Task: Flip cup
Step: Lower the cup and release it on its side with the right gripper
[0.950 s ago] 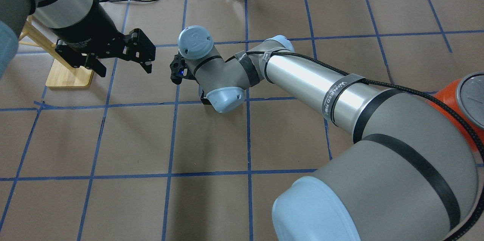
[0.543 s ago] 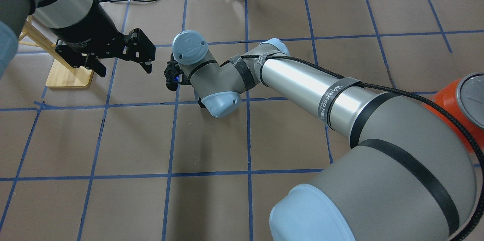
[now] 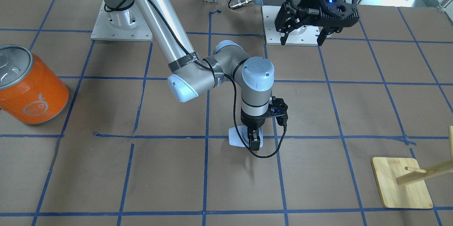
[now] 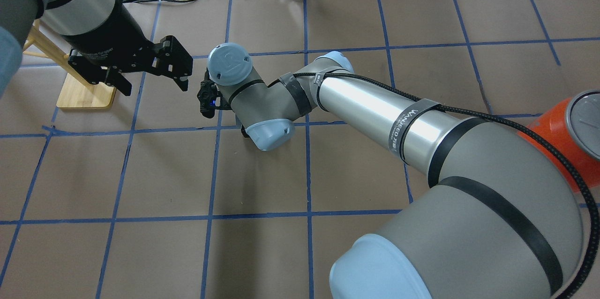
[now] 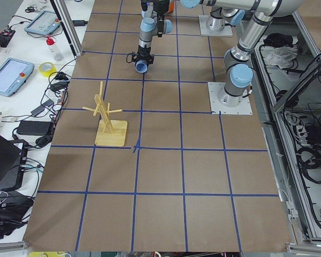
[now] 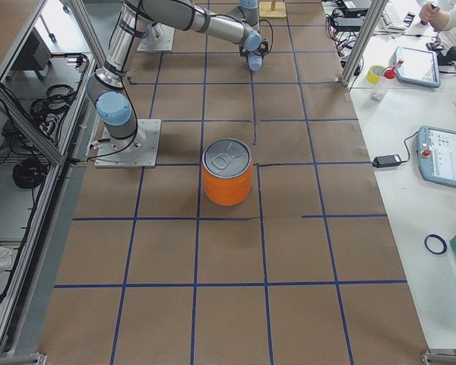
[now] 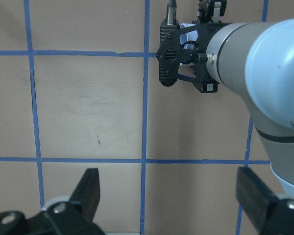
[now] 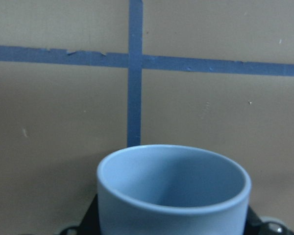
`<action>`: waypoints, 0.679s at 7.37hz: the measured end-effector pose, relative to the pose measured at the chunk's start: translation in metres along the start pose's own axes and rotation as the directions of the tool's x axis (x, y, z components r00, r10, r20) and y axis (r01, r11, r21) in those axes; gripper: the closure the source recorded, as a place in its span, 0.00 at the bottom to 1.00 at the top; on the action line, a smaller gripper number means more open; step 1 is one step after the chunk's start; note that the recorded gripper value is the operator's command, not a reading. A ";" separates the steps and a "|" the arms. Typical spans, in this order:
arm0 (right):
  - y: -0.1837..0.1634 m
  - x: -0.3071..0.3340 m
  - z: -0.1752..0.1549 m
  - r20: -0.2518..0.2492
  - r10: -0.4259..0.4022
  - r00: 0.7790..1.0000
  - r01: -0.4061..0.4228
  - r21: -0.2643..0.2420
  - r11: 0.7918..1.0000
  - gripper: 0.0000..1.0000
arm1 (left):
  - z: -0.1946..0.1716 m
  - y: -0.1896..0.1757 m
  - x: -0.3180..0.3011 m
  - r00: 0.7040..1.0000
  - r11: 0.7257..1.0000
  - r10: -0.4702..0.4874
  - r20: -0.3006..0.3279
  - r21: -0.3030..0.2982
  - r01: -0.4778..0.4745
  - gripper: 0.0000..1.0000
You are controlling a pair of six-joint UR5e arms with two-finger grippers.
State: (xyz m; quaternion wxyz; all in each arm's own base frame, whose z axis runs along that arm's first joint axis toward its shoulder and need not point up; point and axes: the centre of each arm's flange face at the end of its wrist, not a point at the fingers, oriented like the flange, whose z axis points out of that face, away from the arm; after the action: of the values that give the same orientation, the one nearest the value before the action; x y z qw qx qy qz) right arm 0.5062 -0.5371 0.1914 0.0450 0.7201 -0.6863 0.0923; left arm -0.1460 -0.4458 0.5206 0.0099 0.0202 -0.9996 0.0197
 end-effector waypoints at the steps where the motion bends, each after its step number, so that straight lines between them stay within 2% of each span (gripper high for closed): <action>1: 0.000 0.000 0.000 -0.003 -0.011 1.000 0.011 0.001 1.000 0.57 | 0.000 0.000 0.000 1.000 1.000 0.000 0.000 0.000 0.000 0.00; 2: -0.001 0.000 0.002 -0.007 -0.018 1.000 0.019 0.004 1.000 0.50 | 0.000 0.000 0.000 1.000 1.000 0.000 0.000 0.000 0.000 0.00; 4: -0.001 0.000 0.007 -0.006 -0.024 1.000 0.024 0.005 1.000 0.26 | 0.000 0.000 0.000 1.000 1.000 0.000 0.001 -0.001 0.000 0.00; 5: -0.001 0.000 0.009 -0.005 -0.024 1.000 0.024 0.005 1.000 0.18 | 0.000 0.000 0.000 1.000 1.000 0.000 0.000 -0.001 0.000 0.00</action>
State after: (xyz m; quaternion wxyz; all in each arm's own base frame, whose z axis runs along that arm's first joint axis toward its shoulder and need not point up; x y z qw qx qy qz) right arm 0.5083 -0.5389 0.1829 0.0461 0.7282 -0.6771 0.0953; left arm -0.1458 -0.4457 0.5205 0.0097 0.0203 -0.9996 0.0193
